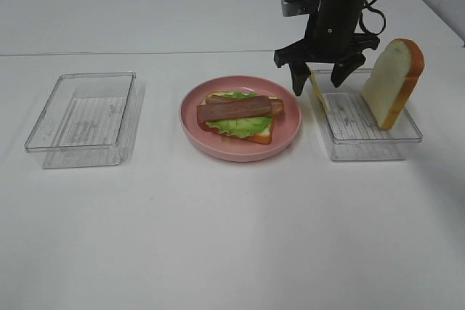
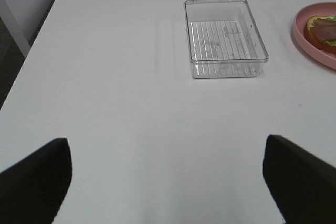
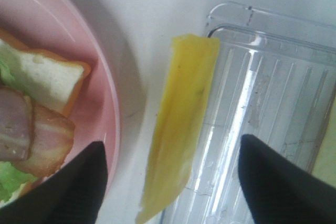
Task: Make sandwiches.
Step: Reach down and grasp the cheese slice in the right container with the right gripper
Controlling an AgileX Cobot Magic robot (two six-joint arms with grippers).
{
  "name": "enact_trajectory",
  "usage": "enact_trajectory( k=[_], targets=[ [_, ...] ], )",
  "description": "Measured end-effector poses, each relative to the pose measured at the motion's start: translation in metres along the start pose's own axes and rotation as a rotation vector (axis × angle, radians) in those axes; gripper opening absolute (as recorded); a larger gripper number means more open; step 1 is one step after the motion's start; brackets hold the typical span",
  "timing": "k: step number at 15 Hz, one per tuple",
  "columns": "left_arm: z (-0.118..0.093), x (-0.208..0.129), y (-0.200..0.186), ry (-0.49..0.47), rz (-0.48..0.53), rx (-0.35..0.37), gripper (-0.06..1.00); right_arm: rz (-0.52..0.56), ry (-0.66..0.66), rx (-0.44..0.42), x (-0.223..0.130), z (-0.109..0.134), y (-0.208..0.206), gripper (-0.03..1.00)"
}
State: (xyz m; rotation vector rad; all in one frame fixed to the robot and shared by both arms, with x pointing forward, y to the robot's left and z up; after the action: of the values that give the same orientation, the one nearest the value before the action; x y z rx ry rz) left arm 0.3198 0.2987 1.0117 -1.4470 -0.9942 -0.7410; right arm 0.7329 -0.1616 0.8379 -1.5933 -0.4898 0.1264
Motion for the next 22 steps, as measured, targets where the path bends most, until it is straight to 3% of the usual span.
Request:
enact_trajectory(
  k=[4,10,11,14,19,22],
  targets=[
    [0.000,0.000,0.000,0.000,0.000,0.000,0.90,0.000,0.009,-0.026,0.000,-0.005,0.000,0.48],
    [0.000,0.000,0.000,0.000,0.000,0.000,0.90,0.033,0.004,-0.034,-0.006,-0.005,0.016,0.44],
    [0.000,0.000,0.000,0.000,0.000,0.000,0.90,0.044,0.005,-0.036,-0.008,-0.005,0.021,0.32],
    [0.000,0.000,0.000,0.000,0.000,0.000,0.90,0.044,0.010,-0.035,-0.008,-0.005,0.021,0.23],
    [0.000,0.000,0.000,0.000,0.000,0.000,0.90,0.046,0.006,-0.041,-0.008,-0.007,0.021,0.34],
    [0.000,0.000,0.000,0.000,0.000,0.000,0.90,0.047,0.004,-0.041,-0.009,-0.007,0.021,0.36]
  ],
)
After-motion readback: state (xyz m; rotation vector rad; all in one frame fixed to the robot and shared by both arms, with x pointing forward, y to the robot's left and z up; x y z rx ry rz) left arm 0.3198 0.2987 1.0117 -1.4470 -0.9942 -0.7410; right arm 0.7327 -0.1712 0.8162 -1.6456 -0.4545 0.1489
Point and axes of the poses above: a point on each arm's last joint axis where the gripper is mounted, y pointing out along that axis toward the gripper, z along the wrist's bending axis when the last joint is at zero, x = y × z, the point moved 10 cm from there along y, pointing out along that axis toward the gripper, and after that the axes turned 6 degrees about -y, right-handed, at the moved point
